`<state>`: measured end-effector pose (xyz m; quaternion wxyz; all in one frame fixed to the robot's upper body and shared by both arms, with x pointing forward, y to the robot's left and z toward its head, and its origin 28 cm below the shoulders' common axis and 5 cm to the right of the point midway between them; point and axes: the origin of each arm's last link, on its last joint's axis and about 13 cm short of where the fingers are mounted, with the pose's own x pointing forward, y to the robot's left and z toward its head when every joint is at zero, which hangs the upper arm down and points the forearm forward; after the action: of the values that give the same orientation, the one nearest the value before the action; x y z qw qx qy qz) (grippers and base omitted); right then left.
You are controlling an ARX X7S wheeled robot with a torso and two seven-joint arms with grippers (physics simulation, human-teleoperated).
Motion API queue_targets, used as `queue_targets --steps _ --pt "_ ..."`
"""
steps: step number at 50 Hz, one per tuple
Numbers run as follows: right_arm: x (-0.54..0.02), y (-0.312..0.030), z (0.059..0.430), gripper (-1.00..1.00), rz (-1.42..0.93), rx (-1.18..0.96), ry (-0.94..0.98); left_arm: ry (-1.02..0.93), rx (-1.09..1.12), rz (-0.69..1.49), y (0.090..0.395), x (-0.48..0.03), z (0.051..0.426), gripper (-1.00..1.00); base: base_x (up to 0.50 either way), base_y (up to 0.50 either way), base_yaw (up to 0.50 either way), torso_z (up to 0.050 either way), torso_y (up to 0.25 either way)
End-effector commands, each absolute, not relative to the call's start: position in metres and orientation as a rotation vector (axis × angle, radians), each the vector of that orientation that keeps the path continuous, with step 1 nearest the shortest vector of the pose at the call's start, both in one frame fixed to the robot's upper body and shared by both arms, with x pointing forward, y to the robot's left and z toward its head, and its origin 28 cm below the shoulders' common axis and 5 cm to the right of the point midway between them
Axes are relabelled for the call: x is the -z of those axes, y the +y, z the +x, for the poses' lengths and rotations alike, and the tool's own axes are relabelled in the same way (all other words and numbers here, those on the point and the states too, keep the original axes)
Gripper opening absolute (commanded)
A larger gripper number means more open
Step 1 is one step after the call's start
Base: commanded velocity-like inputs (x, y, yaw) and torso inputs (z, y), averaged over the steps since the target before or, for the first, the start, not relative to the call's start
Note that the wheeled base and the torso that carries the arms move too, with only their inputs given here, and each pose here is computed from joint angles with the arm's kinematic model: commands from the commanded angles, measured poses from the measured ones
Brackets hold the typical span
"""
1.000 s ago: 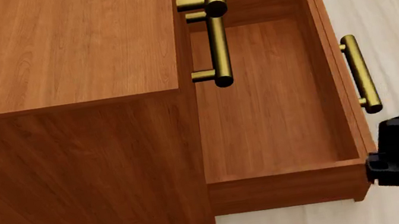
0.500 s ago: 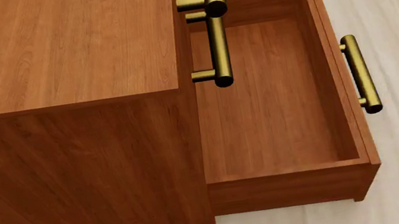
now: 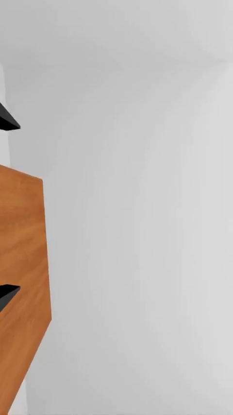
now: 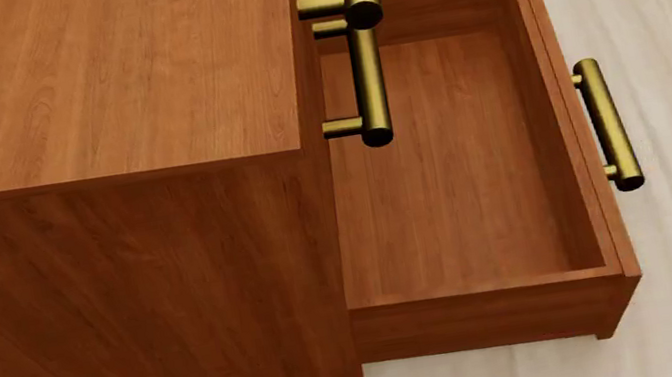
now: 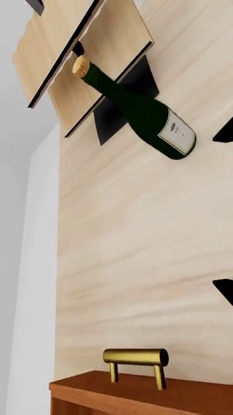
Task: Put the bowl in the bottom drawer of the cabinet.
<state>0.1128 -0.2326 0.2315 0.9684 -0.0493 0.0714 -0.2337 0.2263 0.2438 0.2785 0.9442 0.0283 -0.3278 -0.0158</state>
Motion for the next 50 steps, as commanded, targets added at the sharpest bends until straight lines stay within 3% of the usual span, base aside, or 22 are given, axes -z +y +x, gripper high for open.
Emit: queue_targets --steps 1,50 --pt "-0.226 -0.24 0.105 1.0 -0.082 0.495 0.179 -0.667 0.036 0.055 0.244 -0.277 0.228 1.0 0.0 0.0 0.0 0.0 0.0" --pt "-0.209 -0.265 0.075 1.0 -0.009 0.586 0.246 -0.668 0.045 0.051 0.241 -0.277 0.228 1.0 0.0 0.0 0.0 0.0 0.0"
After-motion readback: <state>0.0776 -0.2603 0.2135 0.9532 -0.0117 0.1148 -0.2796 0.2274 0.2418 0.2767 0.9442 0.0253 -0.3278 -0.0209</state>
